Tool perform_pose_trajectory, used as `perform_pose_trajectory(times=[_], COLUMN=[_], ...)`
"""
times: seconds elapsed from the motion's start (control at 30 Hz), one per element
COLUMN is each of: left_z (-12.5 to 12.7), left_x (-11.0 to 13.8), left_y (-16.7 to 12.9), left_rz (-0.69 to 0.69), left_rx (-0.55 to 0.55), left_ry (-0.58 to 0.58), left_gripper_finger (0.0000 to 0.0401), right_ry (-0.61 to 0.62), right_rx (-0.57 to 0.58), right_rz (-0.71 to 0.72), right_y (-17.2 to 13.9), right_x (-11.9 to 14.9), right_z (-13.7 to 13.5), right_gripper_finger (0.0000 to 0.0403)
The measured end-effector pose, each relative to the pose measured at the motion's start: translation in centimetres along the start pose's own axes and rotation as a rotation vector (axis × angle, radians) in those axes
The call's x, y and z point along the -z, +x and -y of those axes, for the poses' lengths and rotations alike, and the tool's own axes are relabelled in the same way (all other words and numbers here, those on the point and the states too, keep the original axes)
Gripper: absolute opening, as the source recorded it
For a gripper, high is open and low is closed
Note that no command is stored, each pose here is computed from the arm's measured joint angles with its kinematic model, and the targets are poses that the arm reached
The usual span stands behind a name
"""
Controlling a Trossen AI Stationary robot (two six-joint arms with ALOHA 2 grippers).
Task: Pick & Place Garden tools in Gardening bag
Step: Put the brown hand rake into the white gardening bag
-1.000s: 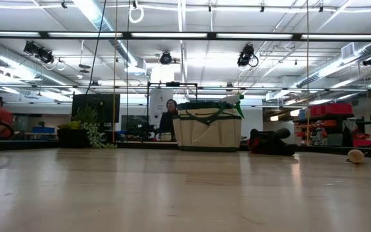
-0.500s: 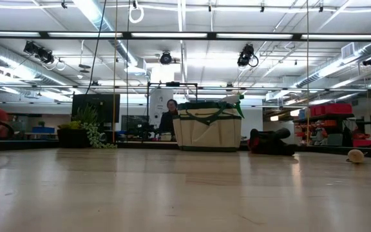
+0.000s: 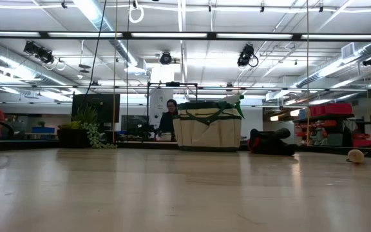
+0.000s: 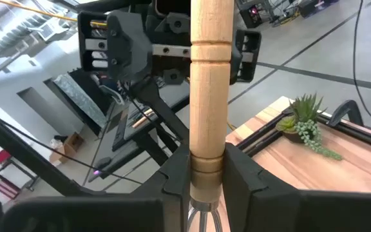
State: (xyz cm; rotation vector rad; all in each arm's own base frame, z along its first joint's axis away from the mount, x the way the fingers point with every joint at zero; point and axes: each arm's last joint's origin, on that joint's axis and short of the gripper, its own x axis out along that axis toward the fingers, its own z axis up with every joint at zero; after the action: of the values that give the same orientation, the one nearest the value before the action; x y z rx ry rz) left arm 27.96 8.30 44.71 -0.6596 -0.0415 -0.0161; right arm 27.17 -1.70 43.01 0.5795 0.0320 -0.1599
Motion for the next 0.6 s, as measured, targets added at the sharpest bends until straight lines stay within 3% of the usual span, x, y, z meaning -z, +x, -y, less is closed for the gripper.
perform_pose_trajectory(times=[0.6], left_z=[-1.3], left_x=[0.9], left_y=[2.8], left_rz=[0.005], left_rx=[0.046], left_ry=[0.016], left_gripper_finger=[0.0305], right_ry=[-0.012], right_rx=[0.019], right_rz=[0.0], right_y=[0.1], right_x=[-0.3], right_z=[0.6], right_gripper_finger=[0.0059])
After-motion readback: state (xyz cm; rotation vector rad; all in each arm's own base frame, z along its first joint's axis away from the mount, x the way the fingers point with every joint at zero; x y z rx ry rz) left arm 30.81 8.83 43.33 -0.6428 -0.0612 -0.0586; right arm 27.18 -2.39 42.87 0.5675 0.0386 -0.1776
